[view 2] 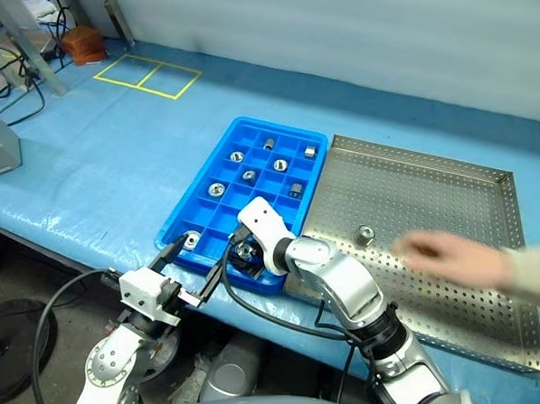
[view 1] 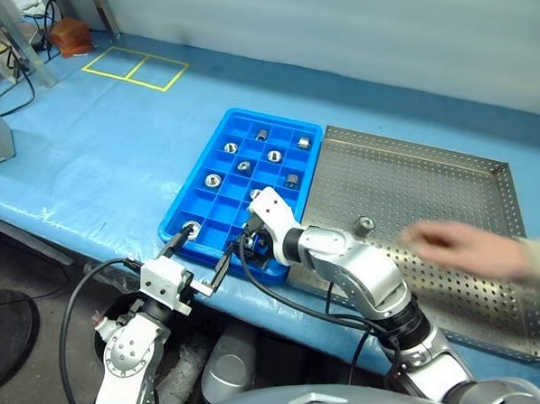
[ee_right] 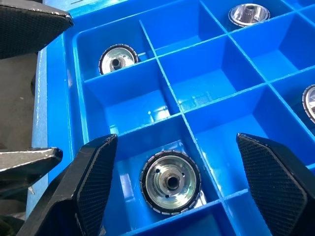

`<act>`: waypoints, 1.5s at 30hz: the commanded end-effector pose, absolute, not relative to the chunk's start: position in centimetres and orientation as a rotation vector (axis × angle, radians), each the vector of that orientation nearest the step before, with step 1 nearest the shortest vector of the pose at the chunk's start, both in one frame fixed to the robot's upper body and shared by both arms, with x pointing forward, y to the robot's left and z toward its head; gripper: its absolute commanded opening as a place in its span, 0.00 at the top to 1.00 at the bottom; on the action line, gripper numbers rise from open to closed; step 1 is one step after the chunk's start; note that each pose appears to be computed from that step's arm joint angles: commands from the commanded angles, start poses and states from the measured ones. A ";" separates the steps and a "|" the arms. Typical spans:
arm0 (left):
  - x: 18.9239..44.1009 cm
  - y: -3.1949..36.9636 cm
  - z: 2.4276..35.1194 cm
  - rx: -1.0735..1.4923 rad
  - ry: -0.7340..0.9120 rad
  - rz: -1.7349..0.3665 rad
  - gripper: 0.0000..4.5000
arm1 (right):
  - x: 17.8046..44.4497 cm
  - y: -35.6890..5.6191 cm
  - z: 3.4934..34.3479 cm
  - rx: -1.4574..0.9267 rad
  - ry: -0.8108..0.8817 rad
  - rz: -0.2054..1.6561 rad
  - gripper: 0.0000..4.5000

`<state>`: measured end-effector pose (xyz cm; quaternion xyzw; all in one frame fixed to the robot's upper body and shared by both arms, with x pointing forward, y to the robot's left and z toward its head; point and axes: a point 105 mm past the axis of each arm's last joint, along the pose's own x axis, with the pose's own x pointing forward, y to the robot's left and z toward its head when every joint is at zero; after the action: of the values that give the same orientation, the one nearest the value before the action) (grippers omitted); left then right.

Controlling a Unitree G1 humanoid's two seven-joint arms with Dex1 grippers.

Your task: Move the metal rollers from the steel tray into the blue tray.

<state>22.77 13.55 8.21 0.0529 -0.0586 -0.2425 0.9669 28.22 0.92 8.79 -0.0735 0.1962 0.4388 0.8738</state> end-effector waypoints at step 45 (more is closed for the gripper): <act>24.2 9.9 9.1 0.095 -0.196 -0.650 0.00 | 33.5 -10.8 16.2 0.132 0.066 0.176 0.09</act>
<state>24.22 10.57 8.70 0.0474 -0.0843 -0.3096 0.9459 33.77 -10.28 14.81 0.0621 0.0618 0.1015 0.9910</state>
